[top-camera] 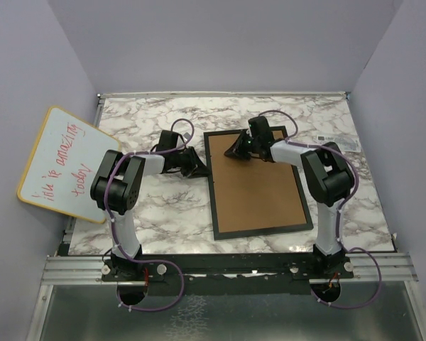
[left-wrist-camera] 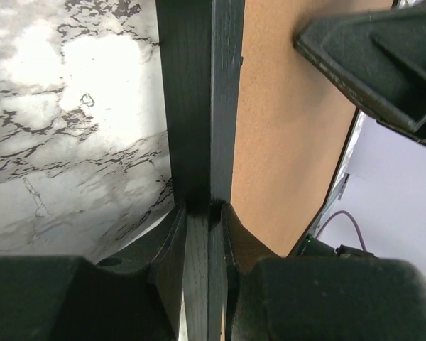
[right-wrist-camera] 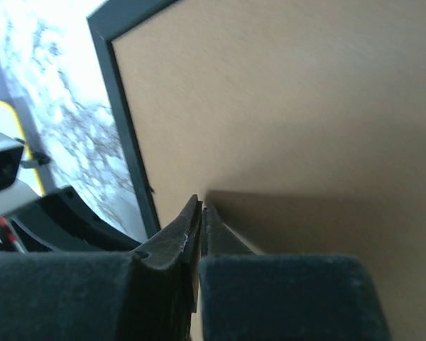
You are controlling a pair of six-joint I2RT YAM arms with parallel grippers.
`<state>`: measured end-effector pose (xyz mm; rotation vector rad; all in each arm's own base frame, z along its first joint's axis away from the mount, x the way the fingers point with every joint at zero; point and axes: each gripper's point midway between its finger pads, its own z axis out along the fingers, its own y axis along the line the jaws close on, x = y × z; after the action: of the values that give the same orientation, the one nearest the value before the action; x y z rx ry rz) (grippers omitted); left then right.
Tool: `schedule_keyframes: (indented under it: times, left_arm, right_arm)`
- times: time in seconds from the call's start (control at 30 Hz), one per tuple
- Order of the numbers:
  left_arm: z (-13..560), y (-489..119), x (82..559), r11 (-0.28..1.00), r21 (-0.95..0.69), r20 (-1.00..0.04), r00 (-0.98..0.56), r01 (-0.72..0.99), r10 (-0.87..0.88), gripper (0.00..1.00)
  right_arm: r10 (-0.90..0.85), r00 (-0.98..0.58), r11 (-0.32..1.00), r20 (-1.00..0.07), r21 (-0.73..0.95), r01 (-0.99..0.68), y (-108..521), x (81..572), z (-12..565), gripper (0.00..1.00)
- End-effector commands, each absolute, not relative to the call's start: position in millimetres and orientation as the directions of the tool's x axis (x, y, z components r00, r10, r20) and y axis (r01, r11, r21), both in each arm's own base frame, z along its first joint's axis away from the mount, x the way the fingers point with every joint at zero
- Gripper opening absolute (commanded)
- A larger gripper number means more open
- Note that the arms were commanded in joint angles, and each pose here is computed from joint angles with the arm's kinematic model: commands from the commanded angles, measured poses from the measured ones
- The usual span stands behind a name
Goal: Put the photo into the frame
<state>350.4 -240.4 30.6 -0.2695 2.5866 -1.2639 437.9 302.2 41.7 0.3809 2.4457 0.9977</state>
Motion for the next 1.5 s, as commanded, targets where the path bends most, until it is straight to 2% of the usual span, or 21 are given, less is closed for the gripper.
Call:
schedule_keyframes:
  times: [0.0,0.1,0.37,0.43,0.53,0.67,0.9,1.07,1.17,1.2,1.37,1.47]
  left_arm:
    - [-42,-204,325,0.783,-0.594,-0.075,-0.956,-0.186,-0.284,0.12]
    - [-17,-213,340,0.755,-0.641,-0.122,-0.953,-0.139,-0.279,0.23]
    - [21,-216,348,0.73,-0.68,-0.21,-0.935,-0.069,-0.284,0.61]
    - [26,-216,341,0.726,-0.684,-0.22,-0.931,-0.065,-0.29,0.67]
    - [27,-215,323,0.731,-0.681,-0.229,-0.932,-0.052,-0.28,0.69]
    - [22,-216,294,0.737,-0.674,-0.214,-0.941,-0.053,-0.263,0.66]
    - [13,-229,268,0.722,-0.691,-0.194,-0.956,-0.026,-0.22,0.52]
    - [0,-233,263,0.739,-0.673,-0.171,-0.962,-0.042,-0.211,0.37]
    - [-8,-233,261,0.76,-0.648,-0.17,-0.964,-0.047,-0.205,0.32]
    - [-24,-227,254,0.79,-0.61,-0.141,-0.971,-0.07,-0.195,0.24]
    - [-37,-216,247,0.827,-0.554,-0.126,-0.971,-0.1,-0.203,0.17]
    - [-43,-212,245,0.839,-0.532,-0.123,-0.971,-0.111,-0.207,0.13]
  right_arm:
    - [0.35,-0.859,0.76,-0.373,0.649,0.027,274,407,53,0.07]
    - [0.275,-0.88,0.701,-0.387,0.707,-0.091,281,380,81,0.17]
    - [0.143,-0.929,0.566,-0.342,0.798,-0.206,289,297,98,0.37]
    - [0.089,-0.94,0.535,-0.329,0.812,-0.233,299,279,96,0.39]
    - [0.044,-0.95,0.475,-0.31,0.843,-0.253,310,255,93,0.39]
    - [-0.015,-0.954,0.361,-0.3,0.888,-0.285,329,226,99,0.31]
    - [-0.09,-0.962,0.357,-0.259,0.893,-0.274,343,196,78,0.12]
    - [-0.11,-0.969,0.426,-0.22,0.871,-0.246,338,194,56,0.08]
    - [-0.161,-0.967,0.489,-0.196,0.835,-0.251,332,193,40,0.08]
    - [-0.199,-0.965,0.468,-0.173,0.848,-0.249,332,185,37,0.07]
    - [-0.201,-0.962,0.416,-0.182,0.874,-0.253,337,181,47,0.07]
    - [-0.188,-0.967,0.431,-0.174,0.87,-0.24,337,182,43,0.07]
